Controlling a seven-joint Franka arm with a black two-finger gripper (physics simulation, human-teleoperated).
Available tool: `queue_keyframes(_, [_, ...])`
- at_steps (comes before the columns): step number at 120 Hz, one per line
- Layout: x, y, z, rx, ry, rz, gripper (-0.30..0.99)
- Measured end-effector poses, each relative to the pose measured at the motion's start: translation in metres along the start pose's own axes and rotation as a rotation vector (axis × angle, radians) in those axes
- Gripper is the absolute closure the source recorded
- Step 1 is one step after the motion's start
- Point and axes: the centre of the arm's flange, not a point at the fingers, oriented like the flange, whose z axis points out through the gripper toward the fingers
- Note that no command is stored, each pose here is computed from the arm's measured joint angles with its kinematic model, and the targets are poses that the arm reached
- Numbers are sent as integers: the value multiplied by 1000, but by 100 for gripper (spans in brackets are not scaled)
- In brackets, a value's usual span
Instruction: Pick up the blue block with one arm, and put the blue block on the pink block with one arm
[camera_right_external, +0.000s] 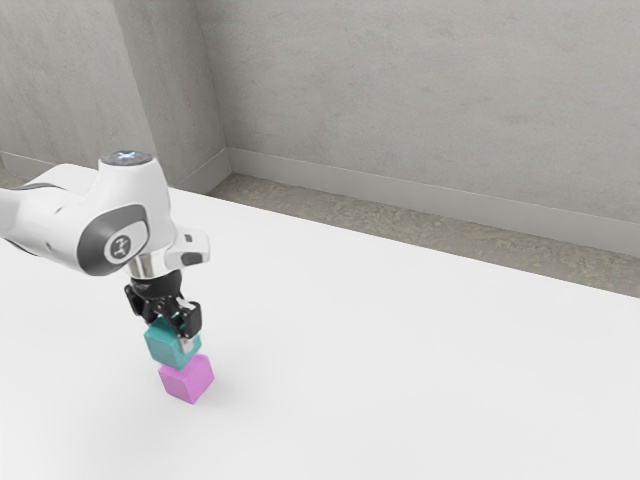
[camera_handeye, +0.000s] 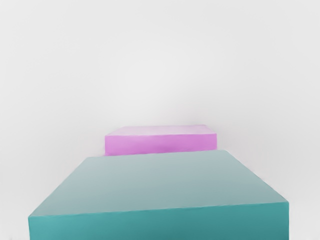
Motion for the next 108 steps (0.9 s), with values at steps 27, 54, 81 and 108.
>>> queue_keyframes(27, [-1,3,3,4,-6,9,32])
queue_keyframes(54, [-1,7,2,4,-5,21,15])
queue_keyframes(81, [-4,9,-37,15,61,29,5])
queue_keyframes(108, [-6,10,-61,22,77,34,2])
